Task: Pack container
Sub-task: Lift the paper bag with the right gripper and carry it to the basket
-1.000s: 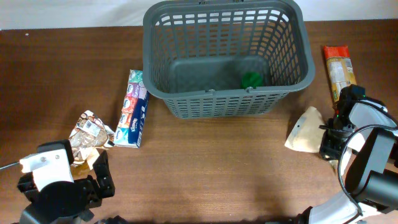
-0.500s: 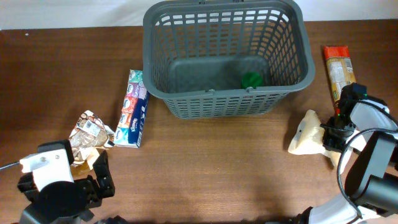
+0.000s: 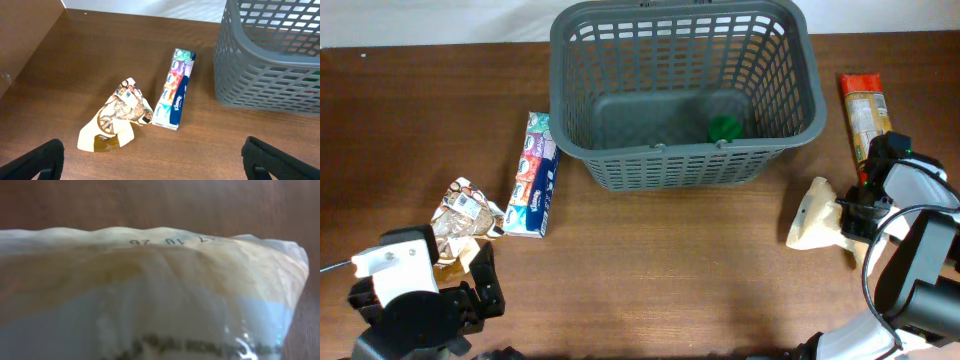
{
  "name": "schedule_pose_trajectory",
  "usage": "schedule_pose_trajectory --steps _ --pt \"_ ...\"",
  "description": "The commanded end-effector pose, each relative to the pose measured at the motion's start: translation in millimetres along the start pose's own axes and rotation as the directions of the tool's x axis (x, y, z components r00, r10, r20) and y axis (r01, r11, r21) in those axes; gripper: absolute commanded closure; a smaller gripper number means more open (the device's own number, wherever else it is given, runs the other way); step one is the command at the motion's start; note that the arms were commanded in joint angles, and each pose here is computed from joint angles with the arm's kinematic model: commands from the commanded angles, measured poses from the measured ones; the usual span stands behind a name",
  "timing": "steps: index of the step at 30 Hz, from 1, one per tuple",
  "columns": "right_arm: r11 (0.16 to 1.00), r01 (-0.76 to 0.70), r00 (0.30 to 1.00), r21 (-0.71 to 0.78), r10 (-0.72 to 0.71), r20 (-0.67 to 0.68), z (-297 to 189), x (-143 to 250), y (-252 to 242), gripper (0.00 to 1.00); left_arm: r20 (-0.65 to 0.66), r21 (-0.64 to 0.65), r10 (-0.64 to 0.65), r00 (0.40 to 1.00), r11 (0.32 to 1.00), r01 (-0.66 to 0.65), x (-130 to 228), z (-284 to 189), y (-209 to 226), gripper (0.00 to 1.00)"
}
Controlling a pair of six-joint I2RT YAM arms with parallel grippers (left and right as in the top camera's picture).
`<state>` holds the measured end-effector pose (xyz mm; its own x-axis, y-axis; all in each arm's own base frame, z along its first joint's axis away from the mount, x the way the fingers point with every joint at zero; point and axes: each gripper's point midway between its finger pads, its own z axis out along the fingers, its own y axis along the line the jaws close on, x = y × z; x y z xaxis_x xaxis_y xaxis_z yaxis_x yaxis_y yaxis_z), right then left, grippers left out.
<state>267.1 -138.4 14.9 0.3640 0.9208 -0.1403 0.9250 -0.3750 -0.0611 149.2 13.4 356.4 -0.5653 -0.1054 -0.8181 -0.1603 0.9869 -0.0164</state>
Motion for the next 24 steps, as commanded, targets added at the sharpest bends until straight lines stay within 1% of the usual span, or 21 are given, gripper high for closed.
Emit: schedule_pose_trajectory --steps 1,4,6,11,12,16,17,21,22,24 --pt "0.984 0.15 0.988 -0.092 -0.147 0.035 -21 -6 36 0.96 0.002 0.006 -0.003 1.0 1.0 0.003 -1 -1 0 0.0" --pt "0.949 0.268 0.963 -0.168 -0.259 0.071 -49 -10 63 0.96 0.002 0.006 -0.003 1.0 1.0 0.003 -1 -1 0 0.0" --pt "0.926 0.319 0.947 -0.199 -0.307 0.093 -67 -12 75 0.96 0.002 0.006 -0.003 1.0 1.0 0.003 -1 -1 0 0.0" --pt "0.881 0.393 0.919 -0.262 -0.368 0.142 -117 -20 96 0.96 0.002 0.006 -0.003 1.0 1.0 0.003 -1 -1 0 0.0" --pt "0.858 0.426 0.904 -0.287 -0.393 0.167 -139 -23 103 0.96 0.002 0.006 -0.003 1.0 1.0 0.003 -1 -1 0 0.01" --pt "0.79 0.51 0.86 -0.34 -0.455 0.232 -186 -29 114 0.96 0.002 0.006 -0.003 1.0 1.0 0.003 -1 -1 0 0.0" --pt "0.759 0.545 0.838 -0.356 -0.485 0.249 -198 -28 117 0.96 0.002 0.006 -0.003 1.0 1.0 0.003 -1 -1 0 0.0" --pt "0.585 0.682 0.729 -0.44 -0.599 0.333 -254 -20 127 0.96 0.002 0.006 -0.003 1.0 1.0 0.003 -1 -1 0 0.0" --pt "0.533 0.709 0.699 -0.461 -0.617 0.362 -269 -17 129 0.96 0.002 0.006 -0.003 1.0 1.0 0.003 -1 -1 0 0.0" --pt "0.461 0.736 0.666 -0.496 -0.627 0.404 -296 -14 129 0.96 0.002 0.006 -0.003 1.0 1.0 0.003 -1 -1 0 0.01"
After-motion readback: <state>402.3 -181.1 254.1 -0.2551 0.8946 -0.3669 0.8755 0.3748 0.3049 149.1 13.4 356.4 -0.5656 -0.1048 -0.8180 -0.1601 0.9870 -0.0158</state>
